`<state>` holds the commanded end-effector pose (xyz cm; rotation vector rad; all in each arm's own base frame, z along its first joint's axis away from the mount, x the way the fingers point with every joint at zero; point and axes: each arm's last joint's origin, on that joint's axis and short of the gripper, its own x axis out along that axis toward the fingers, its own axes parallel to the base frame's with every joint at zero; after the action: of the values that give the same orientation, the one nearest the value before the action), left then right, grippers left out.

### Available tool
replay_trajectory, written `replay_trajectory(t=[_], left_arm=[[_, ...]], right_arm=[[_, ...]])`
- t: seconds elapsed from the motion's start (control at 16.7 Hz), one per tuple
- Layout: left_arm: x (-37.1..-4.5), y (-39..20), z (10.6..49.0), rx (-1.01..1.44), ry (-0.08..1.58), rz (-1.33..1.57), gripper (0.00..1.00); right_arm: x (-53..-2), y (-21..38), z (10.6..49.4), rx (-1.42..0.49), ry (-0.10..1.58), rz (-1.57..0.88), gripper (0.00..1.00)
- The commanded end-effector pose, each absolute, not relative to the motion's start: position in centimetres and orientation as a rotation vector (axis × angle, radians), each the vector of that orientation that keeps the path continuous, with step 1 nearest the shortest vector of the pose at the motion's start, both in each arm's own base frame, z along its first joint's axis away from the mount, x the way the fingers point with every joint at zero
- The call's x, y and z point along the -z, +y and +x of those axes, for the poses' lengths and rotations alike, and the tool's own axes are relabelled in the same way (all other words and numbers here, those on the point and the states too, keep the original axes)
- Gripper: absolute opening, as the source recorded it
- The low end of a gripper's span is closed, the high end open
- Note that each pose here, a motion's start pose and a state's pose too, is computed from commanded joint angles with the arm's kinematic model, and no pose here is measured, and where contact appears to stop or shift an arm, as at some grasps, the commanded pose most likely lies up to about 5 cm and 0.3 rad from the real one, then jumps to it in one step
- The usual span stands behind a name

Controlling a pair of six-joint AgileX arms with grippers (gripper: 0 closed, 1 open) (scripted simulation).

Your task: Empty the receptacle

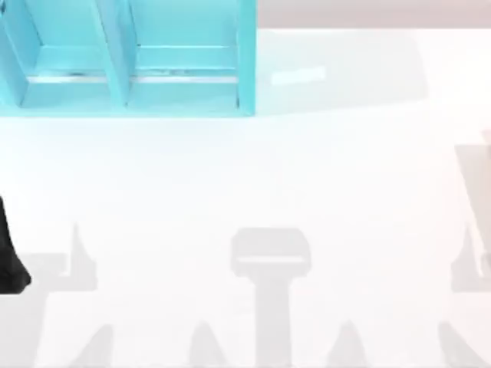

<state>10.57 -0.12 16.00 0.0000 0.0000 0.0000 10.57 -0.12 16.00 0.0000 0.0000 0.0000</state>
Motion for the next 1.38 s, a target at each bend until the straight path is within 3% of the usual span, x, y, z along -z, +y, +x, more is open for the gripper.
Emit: replay_trajectory(t=[0.24, 0.48, 0.72, 1.08, 1.38], left_arm=[[-16.0, -0.1, 10.6, 0.000, 0.000, 0.000, 1.00], [-16.0, -0.1, 10.6, 0.000, 0.000, 0.000, 1.00], [-16.0, -0.1, 10.6, 0.000, 0.000, 0.000, 1.00], [-16.0, -0.1, 10.6, 0.000, 0.000, 0.000, 1.00], [-16.0, -0.1, 10.6, 0.000, 0.000, 0.000, 1.00]], right_arm=[[-16.5, -0.3, 10.6, 0.020, 0.034, -0.020, 1.00], [-19.4, -1.3, 11.0, 0.097, 0.226, -0.096, 1.00], [-22.9, -3.0, 13.5, 0.149, 0.576, -0.144, 1.00], [-24.1, -7.9, 21.0, 0.118, 1.174, -0.104, 1.00], [-23.3, -12.8, 24.9, 0.043, 1.483, -0.026, 1.00]])
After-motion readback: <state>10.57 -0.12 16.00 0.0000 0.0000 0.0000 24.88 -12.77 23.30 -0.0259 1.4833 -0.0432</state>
